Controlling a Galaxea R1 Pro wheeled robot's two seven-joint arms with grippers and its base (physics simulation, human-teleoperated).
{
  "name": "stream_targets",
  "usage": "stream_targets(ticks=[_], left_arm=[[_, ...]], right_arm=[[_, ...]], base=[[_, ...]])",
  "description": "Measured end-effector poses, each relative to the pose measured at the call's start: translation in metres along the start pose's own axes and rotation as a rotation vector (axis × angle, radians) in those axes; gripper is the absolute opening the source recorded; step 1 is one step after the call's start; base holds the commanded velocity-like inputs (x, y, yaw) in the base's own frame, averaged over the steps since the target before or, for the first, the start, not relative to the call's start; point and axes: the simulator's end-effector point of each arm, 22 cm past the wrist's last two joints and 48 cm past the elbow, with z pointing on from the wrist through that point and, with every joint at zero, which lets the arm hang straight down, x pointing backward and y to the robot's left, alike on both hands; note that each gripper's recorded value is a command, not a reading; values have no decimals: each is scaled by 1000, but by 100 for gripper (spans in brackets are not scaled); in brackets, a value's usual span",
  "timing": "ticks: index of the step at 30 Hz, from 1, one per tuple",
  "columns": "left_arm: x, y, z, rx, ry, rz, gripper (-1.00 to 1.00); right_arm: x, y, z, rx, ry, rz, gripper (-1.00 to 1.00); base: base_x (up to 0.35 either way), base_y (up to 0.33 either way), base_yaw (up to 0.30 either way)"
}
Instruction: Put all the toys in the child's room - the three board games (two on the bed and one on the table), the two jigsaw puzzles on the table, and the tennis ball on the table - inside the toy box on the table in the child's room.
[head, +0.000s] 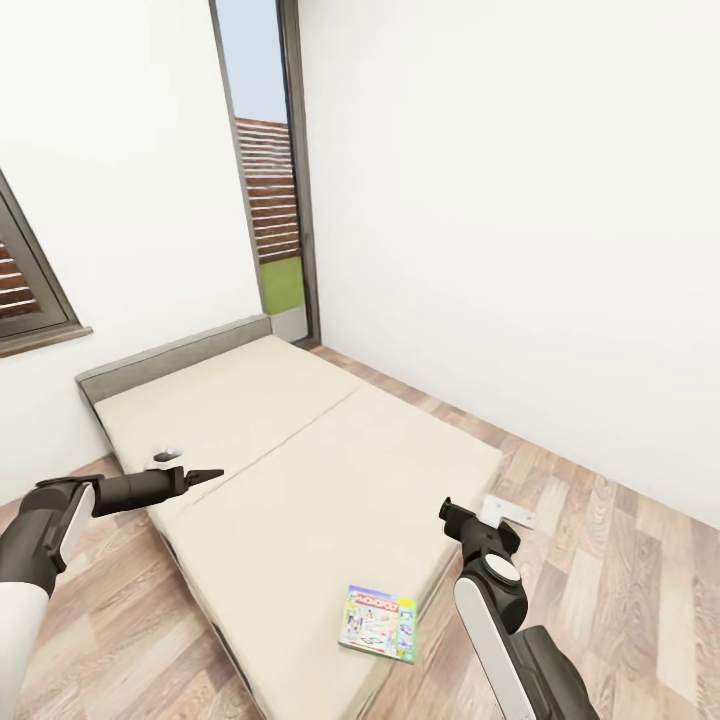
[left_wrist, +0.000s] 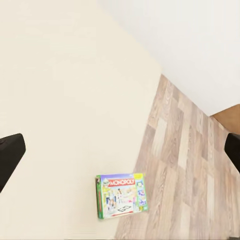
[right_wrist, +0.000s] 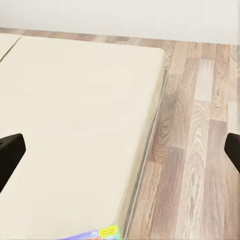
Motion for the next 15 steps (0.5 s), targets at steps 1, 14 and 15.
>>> stream_targets(ticks=[1,14,15], left_arm=[[0,0,0,0,0,0,100],[0,-1,1,1,1,0,100],[0,-1,1,1,1,0,100]], right_arm=[[0,0,0,0,0,0,100],[1,0,0,0,2,-2,100],[1,0,0,0,3,-3,100]], base=[[0,-297,0],[0,-301,128],[0,-302,266]])
